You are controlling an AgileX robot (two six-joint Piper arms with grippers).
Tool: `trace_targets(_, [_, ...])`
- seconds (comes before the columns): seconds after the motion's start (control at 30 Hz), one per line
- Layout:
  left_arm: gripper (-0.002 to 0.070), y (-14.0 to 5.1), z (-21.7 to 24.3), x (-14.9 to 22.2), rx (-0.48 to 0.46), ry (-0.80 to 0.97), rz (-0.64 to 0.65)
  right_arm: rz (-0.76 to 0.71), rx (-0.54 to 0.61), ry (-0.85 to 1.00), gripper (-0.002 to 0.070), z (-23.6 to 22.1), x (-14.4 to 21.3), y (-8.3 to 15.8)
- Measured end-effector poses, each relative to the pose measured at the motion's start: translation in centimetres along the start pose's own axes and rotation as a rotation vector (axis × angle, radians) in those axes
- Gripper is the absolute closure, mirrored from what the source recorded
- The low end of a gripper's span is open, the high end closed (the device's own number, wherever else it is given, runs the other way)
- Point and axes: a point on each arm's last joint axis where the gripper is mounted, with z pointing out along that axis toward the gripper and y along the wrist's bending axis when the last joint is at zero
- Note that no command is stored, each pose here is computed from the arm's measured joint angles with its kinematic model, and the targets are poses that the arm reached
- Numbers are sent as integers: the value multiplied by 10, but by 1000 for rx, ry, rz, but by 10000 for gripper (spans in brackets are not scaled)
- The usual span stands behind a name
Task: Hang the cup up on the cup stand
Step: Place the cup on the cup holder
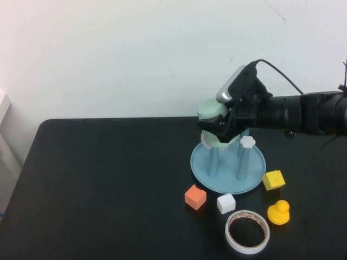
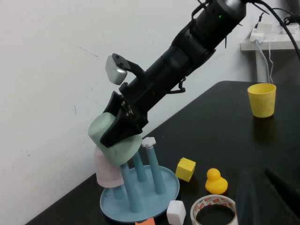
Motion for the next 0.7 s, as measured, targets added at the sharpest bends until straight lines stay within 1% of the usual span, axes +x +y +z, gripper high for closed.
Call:
trace_targets(0.23, [675,0,0,0,0,0,0,31,0,0,89,0,0,0])
trace_targets(0.43, [675,0,0,0,0,0,0,111,-6,15,22,4,7,0])
trace_targets(0.7, [675,0,0,0,0,0,2,170,0,43,12,11,18,0])
